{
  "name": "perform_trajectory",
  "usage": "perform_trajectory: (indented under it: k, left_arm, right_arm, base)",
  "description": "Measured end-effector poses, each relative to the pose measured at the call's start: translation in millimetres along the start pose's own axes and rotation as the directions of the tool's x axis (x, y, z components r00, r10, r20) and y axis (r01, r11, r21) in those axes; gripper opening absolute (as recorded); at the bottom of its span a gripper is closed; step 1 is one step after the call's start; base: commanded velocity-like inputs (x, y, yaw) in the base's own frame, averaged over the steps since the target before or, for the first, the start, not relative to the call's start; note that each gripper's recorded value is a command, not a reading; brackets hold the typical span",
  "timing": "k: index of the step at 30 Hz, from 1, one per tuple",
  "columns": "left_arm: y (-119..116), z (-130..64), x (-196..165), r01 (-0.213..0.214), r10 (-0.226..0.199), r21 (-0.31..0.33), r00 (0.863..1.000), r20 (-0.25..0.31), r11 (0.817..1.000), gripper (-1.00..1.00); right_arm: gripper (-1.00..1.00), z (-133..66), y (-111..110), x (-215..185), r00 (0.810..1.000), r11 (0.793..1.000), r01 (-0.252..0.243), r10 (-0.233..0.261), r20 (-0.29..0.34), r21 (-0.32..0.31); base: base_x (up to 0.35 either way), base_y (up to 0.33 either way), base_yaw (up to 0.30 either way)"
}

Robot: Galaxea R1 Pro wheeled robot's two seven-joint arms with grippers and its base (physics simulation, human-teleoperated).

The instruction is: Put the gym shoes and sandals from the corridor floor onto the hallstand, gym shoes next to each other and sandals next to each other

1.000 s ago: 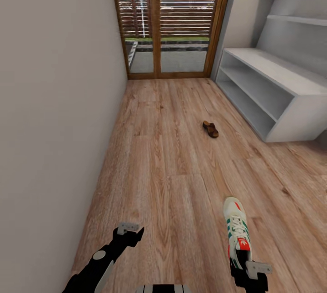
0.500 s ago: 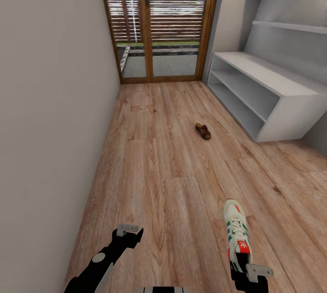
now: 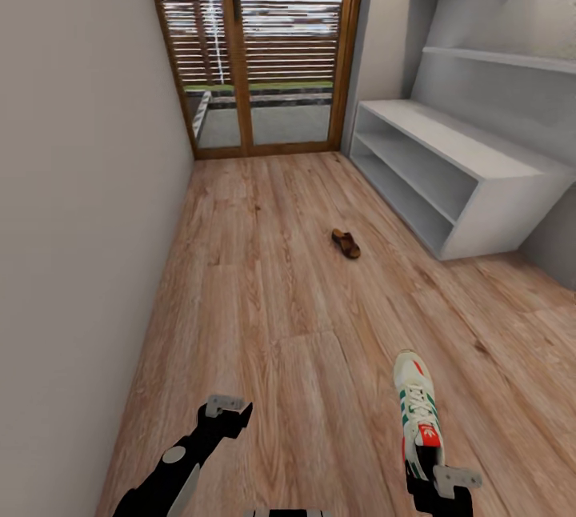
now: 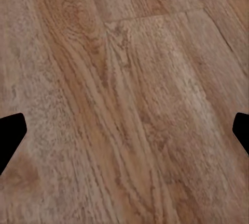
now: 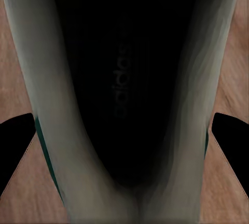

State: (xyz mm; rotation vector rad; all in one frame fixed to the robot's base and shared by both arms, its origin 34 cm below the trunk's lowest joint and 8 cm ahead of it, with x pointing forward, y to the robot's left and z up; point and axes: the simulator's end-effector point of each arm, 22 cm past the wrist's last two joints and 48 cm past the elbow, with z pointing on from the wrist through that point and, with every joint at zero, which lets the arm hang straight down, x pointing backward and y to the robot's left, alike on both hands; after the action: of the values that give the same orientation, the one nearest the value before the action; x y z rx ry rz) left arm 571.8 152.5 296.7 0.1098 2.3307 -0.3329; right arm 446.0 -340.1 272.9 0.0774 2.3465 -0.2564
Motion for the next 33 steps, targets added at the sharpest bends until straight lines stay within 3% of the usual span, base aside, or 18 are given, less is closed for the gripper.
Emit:
perform_trajectory:
  k: [11, 23, 33]
  left_arm:
    - [-1.7, -2.0, -8.4, -0.003, 0.003, 0.001, 1.000, 0.015, 1.000, 1.00]
    - [-2.8, -4.8, -25.6, -0.013, 0.013, 0.001, 0.998, 0.068, 1.000, 1.00]
    - [0.1, -7.4, -25.5, -0.013, 0.015, -0.018, 0.997, 0.069, 1.000, 1.00]
  right_arm:
    - [-1.00, -0.5, 1.0, -8.3, 1.000, 1.000, -0.004, 0.004, 0.018, -0.001]
    - [-1.00, -1.3, 1.0, -16.6, 0.999, 1.000, -0.008, 0.008, 0.036, -0.002]
    - [-1.00, -1.9, 0.5, -23.7, 0.999, 1.000, -0.011, 0.011, 0.051, 0.000]
  base:
    - [0.331, 0.062, -0.118]
    - [0.298, 0.176, -0.118]
    - [0.291, 0.189, -0.035]
